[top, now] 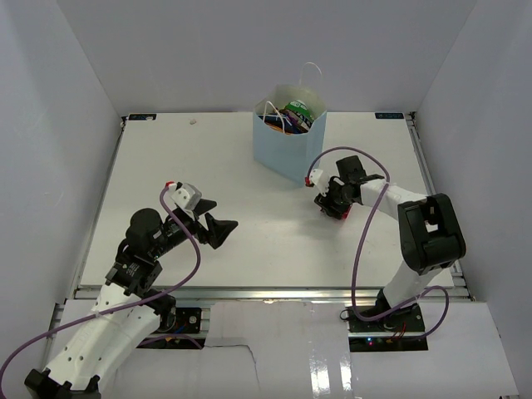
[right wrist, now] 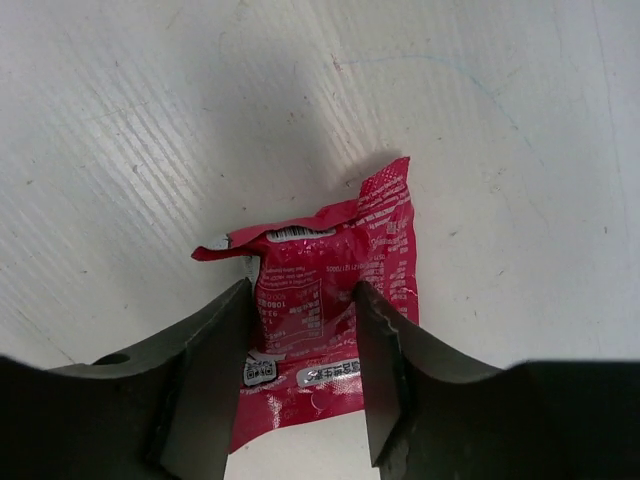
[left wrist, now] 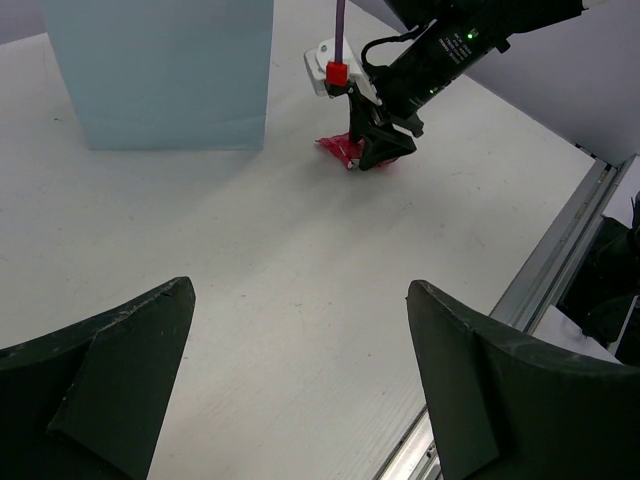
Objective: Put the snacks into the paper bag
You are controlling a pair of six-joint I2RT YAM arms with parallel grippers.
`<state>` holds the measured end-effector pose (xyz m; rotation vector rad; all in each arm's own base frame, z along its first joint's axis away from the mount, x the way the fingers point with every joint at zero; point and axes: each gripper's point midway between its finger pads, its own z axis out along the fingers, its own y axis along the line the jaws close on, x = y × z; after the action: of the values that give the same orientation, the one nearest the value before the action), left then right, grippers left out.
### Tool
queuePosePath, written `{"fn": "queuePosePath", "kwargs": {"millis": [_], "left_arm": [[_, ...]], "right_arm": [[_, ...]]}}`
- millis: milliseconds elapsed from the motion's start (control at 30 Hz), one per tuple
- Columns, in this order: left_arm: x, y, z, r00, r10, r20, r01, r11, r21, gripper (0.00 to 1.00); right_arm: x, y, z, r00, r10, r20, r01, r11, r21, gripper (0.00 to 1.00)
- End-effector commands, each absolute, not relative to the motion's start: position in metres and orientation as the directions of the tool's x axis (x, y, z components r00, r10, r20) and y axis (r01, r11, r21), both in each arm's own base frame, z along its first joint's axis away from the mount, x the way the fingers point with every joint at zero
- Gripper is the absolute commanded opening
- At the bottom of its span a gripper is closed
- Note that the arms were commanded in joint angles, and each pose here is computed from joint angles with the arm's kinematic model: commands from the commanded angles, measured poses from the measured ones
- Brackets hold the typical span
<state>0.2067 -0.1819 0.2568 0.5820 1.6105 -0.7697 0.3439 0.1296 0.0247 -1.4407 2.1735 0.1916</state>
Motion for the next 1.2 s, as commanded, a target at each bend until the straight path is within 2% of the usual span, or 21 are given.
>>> {"fn": "queuePosePath", "kwargs": {"millis": [0,33,233,367,500,600,667,767,833,900,933,1067,1167], "left_arm": [[0.208,-0.182,0.26,-0.161,-0.048,-0.986,0.742,0.653,-0.153,0.98],[0.208,-0.182,0.259,-0.162,-0.047,-0.986,0.743,0.652,-0.153,0.98],[0.207,-0.182,0.26,-0.16,-0.048,-0.986,0.743,0.652,-0.152,0.98],[0.206,-0.183,0.261,-0.157,-0.049,-0.986,0.747,0.648,-0.151,0.98],[0.207,-0.183,0.26,-0.158,-0.048,-0.986,0.745,0.649,-0.152,0.98],[0.207,-0.182,0.26,-0.16,-0.048,-0.986,0.743,0.652,-0.152,0.98],[0.208,-0.182,0.259,-0.162,-0.047,-0.986,0.742,0.653,-0.153,0.98],[0.208,-0.182,0.258,-0.163,-0.047,-0.985,0.739,0.656,-0.153,0.98],[0.21,-0.181,0.257,-0.168,-0.045,-0.985,0.734,0.661,-0.155,0.98],[0.21,-0.181,0.258,-0.164,-0.045,-0.985,0.732,0.664,-0.153,0.98],[0.21,-0.18,0.258,-0.164,-0.046,-0.985,0.731,0.665,-0.152,0.98],[0.211,-0.18,0.257,-0.166,-0.045,-0.985,0.727,0.669,-0.153,0.98],[0.212,-0.18,0.256,-0.169,-0.044,-0.985,0.728,0.668,-0.155,0.98]], "right_arm": [[0.336,0.126,0.018,-0.313,-0.818,-0.483,-0.89,0.431,-0.152,0.48],[0.334,0.127,0.019,-0.312,-0.817,-0.484,-0.892,0.428,-0.147,0.4],[0.322,0.143,0.076,-0.252,-0.764,-0.594,-0.904,0.404,-0.137,0.22],[0.326,0.161,0.145,-0.162,-0.68,-0.715,-0.898,0.402,-0.178,0.18],[0.344,0.185,0.244,-0.046,-0.547,-0.836,-0.875,0.426,-0.231,0.15],[0.36,0.2,0.293,0.014,-0.466,-0.885,-0.862,0.442,-0.246,0.15],[0.384,0.211,0.339,0.069,-0.394,-0.917,-0.836,0.479,-0.268,0.13],[0.422,0.225,0.379,0.102,-0.309,-0.946,-0.799,0.54,-0.263,0.11],[0.451,0.236,0.37,0.062,-0.284,-0.957,-0.796,0.564,-0.219,0.1],[0.472,0.242,0.391,0.073,-0.244,-0.967,-0.767,0.606,-0.211,0.09],[0.49,0.247,0.372,0.036,-0.253,-0.967,-0.765,0.616,-0.189,0.09],[0.527,0.241,0.356,0.007,-0.279,-0.96,-0.691,0.693,-0.206,0.11],[0.533,0.237,0.34,-0.018,-0.306,-0.952,-0.679,0.702,-0.213,0.23]]}}
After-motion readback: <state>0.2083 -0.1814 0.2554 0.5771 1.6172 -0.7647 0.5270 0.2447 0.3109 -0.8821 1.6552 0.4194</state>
